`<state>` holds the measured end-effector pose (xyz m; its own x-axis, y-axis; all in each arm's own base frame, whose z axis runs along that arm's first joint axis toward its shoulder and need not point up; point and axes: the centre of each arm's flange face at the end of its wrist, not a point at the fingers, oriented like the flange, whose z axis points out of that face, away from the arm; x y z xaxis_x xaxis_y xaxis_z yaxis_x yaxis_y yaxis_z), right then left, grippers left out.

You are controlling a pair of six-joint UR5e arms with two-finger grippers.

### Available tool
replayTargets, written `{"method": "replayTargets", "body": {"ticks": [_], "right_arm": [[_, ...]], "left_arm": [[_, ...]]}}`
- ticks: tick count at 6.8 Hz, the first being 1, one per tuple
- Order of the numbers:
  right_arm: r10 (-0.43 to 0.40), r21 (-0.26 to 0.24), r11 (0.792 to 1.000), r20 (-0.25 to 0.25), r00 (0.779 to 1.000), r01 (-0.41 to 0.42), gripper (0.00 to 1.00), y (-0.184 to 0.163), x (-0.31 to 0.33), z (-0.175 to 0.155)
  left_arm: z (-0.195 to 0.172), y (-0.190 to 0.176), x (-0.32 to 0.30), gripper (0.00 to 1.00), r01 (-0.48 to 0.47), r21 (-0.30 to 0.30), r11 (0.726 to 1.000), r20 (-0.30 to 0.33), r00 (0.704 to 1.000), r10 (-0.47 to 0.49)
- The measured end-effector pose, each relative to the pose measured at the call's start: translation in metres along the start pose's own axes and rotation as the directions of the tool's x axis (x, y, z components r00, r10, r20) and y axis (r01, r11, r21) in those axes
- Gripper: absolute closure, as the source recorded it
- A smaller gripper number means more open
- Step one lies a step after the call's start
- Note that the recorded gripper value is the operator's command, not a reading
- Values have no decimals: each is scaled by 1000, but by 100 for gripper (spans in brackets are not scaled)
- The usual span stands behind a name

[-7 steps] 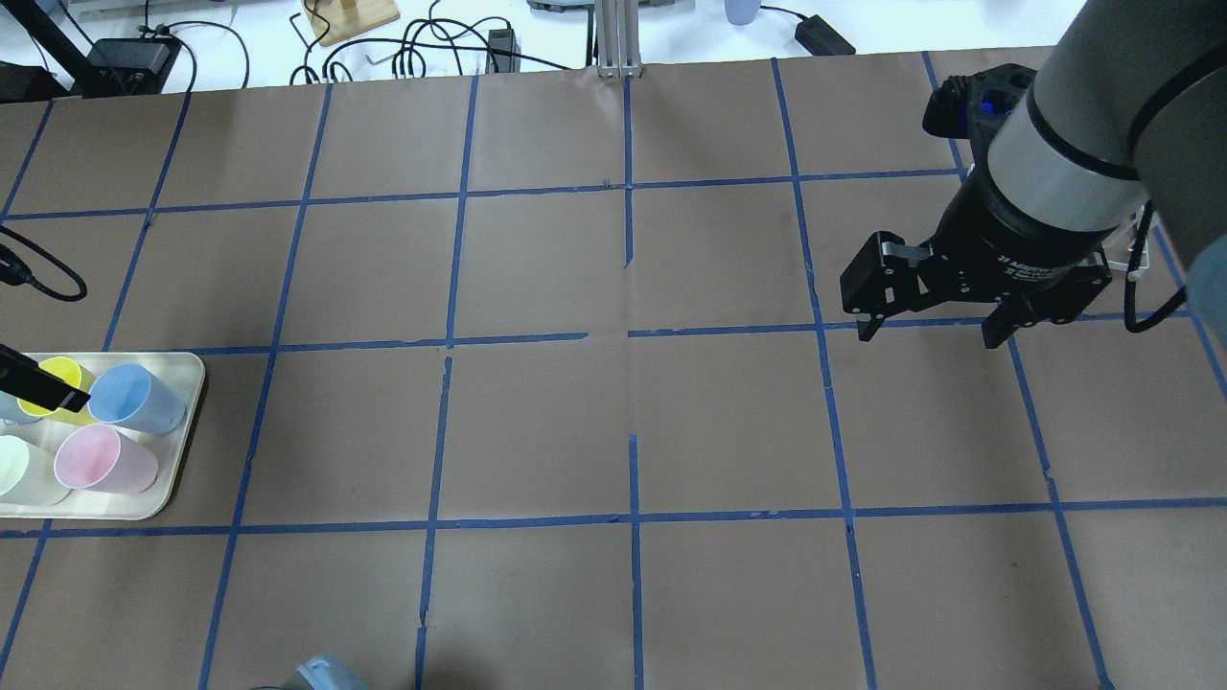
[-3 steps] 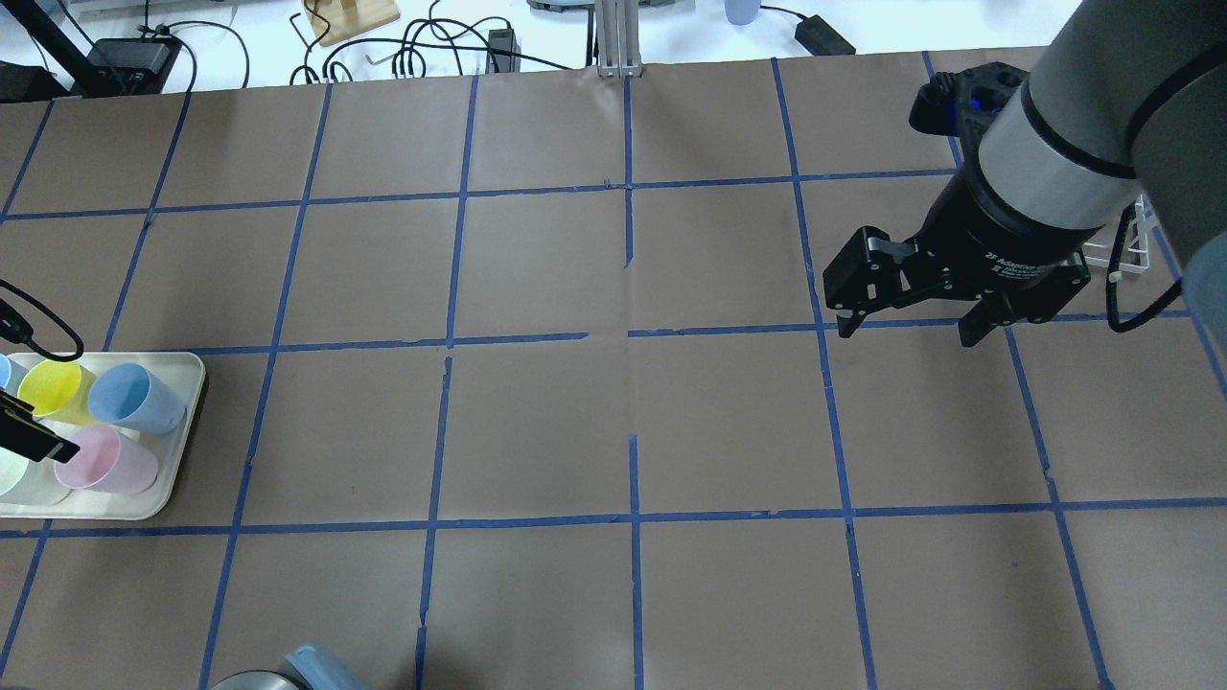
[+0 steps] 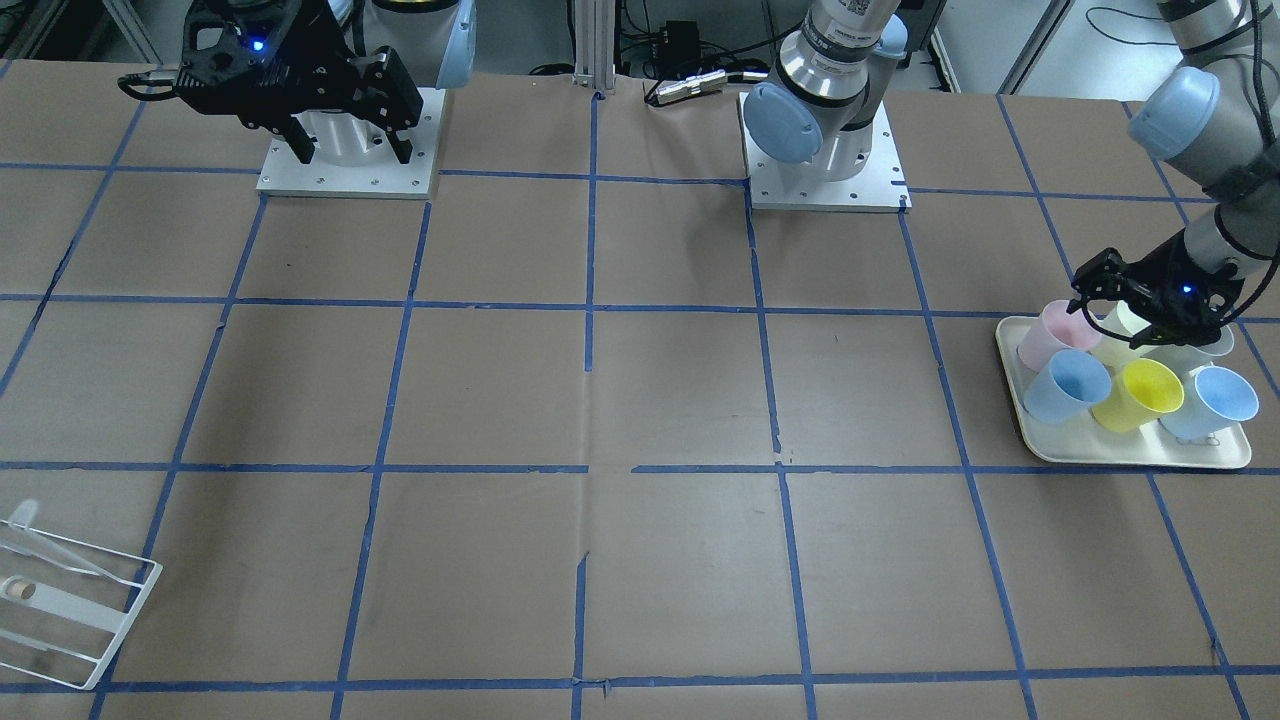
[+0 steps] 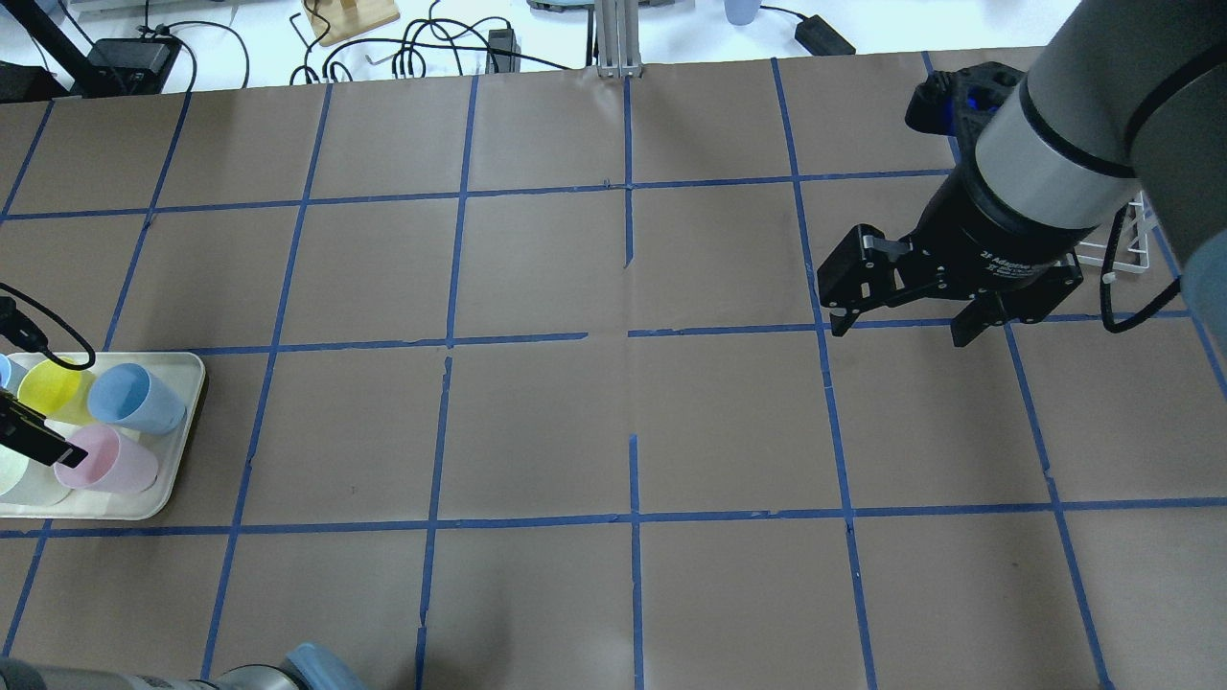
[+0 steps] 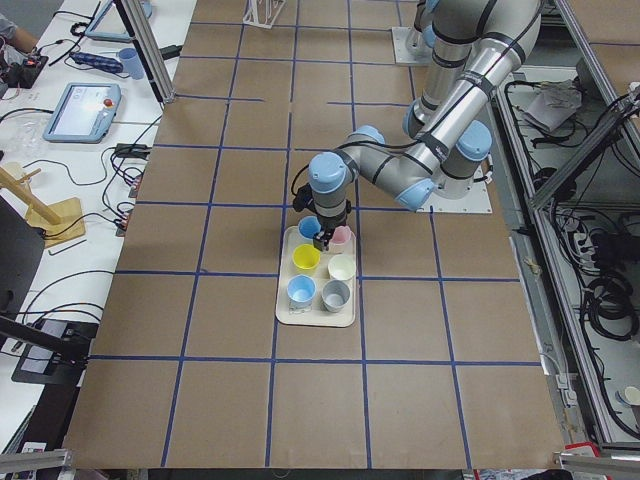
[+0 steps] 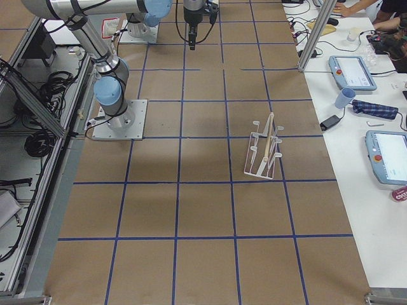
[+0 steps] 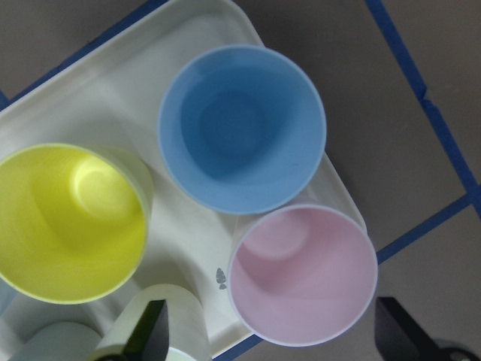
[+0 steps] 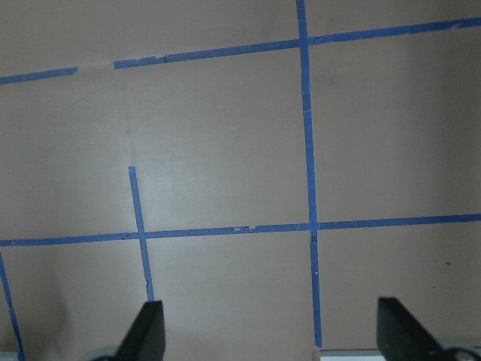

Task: Transfer IKEA cup to right arm and place on rack

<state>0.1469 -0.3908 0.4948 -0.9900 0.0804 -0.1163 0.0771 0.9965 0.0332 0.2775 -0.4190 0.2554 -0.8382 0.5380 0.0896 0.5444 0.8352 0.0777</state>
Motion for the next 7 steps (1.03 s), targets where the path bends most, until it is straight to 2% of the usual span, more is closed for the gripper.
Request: {"method": "replayTargets", "body": {"ticks": [1, 3, 4, 5, 7], "right_arm": [[0, -1, 1000, 1, 1000, 0, 0, 0, 0, 0], [1, -3, 1000, 1, 1000, -1, 0, 0, 0, 1], [3, -4, 1000, 7, 1000, -3, 0, -1, 0, 1], [6, -8, 1000, 48, 999, -6, 0, -2, -2, 1], [-6, -18, 1000, 202, 979, 10, 0, -8, -11, 2]], "left_arm": [[6, 0, 1, 49, 6, -3, 1000, -9, 1000, -6], [12, -1, 4, 66, 20, -5, 1000, -22, 1000, -20], [14, -1, 3, 82, 32, -6, 999, -26, 999, -32], [16, -1, 2, 100, 44, -7, 999, -29, 999, -44], [15, -2, -1, 100, 56, -7, 998, -23, 998, -56]]}}
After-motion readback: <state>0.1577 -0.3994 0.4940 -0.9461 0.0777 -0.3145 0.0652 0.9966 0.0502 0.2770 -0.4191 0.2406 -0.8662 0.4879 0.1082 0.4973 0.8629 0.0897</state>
